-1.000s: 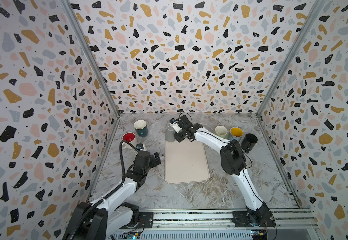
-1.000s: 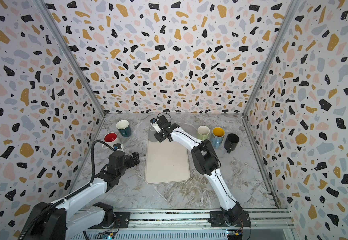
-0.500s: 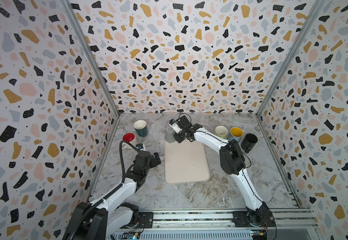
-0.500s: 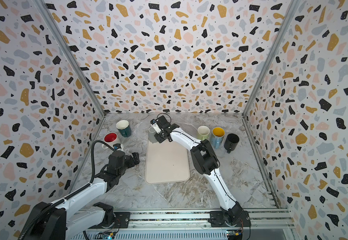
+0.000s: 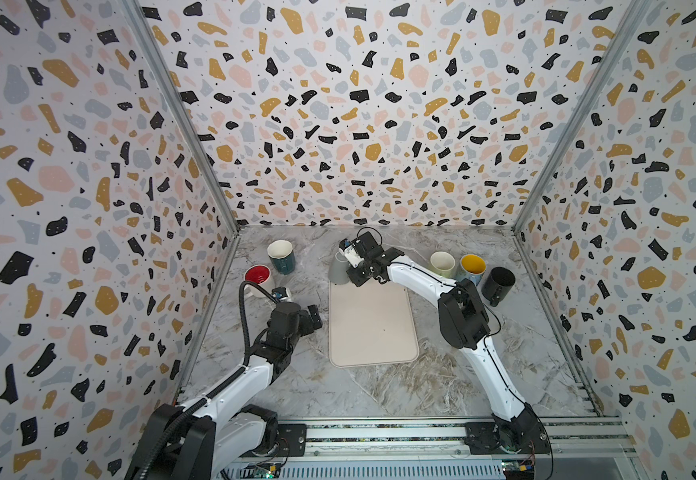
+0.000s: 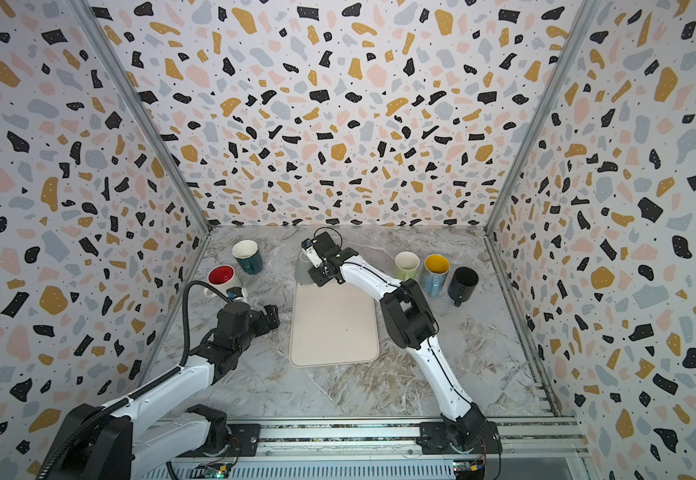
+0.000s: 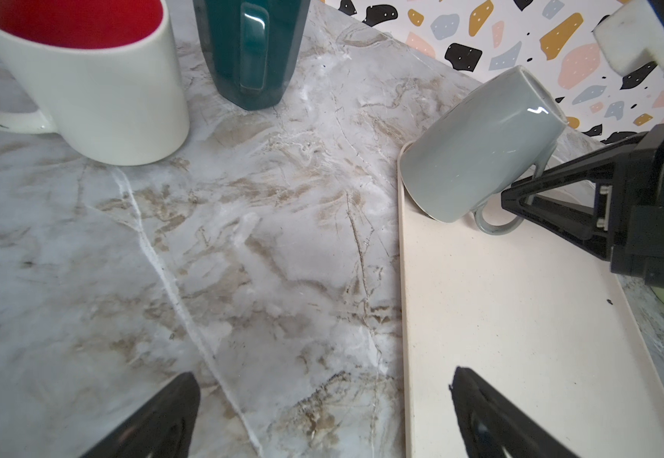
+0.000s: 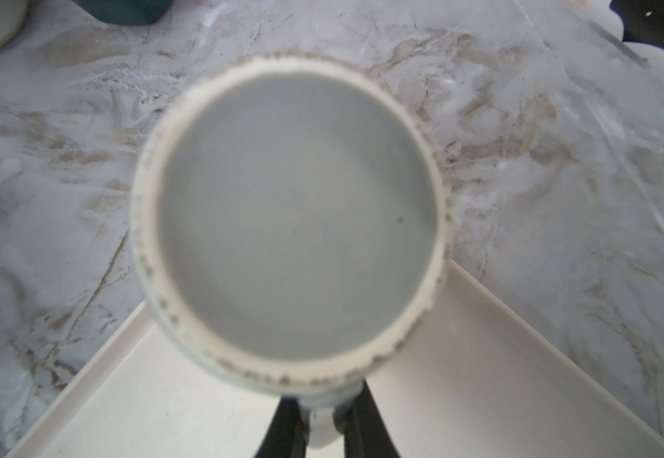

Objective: Turn the mug right side up
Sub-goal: Pick up the mug from the tray.

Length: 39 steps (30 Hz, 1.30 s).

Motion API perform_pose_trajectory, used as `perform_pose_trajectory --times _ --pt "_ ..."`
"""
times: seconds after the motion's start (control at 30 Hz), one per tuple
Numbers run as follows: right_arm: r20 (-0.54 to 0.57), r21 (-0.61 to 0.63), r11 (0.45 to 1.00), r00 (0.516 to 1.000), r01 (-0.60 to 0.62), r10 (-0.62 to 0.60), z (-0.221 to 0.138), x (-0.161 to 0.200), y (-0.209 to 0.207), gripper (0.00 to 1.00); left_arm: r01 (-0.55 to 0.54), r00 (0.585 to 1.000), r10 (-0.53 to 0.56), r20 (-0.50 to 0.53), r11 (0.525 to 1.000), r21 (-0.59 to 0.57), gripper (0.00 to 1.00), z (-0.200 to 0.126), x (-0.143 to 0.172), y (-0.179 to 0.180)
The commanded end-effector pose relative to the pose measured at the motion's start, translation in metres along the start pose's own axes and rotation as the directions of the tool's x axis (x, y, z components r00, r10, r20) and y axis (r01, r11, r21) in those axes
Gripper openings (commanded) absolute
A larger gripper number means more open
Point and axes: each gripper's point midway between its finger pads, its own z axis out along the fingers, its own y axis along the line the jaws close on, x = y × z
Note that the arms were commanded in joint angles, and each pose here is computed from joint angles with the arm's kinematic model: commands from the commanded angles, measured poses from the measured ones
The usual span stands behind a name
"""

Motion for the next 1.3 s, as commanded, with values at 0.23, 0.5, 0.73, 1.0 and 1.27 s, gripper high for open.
perform_pose_trajectory --times 0.23,0.5,0.73,1.0,1.27 --pt "0.157 -0.093 0.990 0.981 -0.104 0.117 -0.086 -0.033 0.010 0.00 0.030 0.997 -0.036 0.067 0.996 0.084 1.00 -0.012 -0.024 -0.019" --pt "0.236 -0.154 0.969 0.946 -0.191 0.224 -0.142 -0.019 0.003 0.00 0.074 0.993 -0.086 0.083 0.987 0.145 1.00 -0.022 -0.035 -0.031" --pt "0.289 -0.182 0.947 0.906 -0.264 0.308 -0.182 0.001 -0.020 0.00 0.114 0.988 -0.133 0.083 0.973 0.199 1.00 -0.029 -0.036 -0.046" --pt "0.344 -0.250 0.891 0.825 -0.379 0.447 -0.219 0.031 -0.048 0.00 0.094 0.992 -0.114 0.061 0.959 0.266 1.00 -0.029 -0.036 -0.087" --pt "0.342 -0.339 0.839 0.775 -0.426 0.532 -0.239 0.055 -0.048 0.00 0.089 0.993 -0.111 0.032 0.915 0.394 1.00 -0.033 -0.035 -0.147"
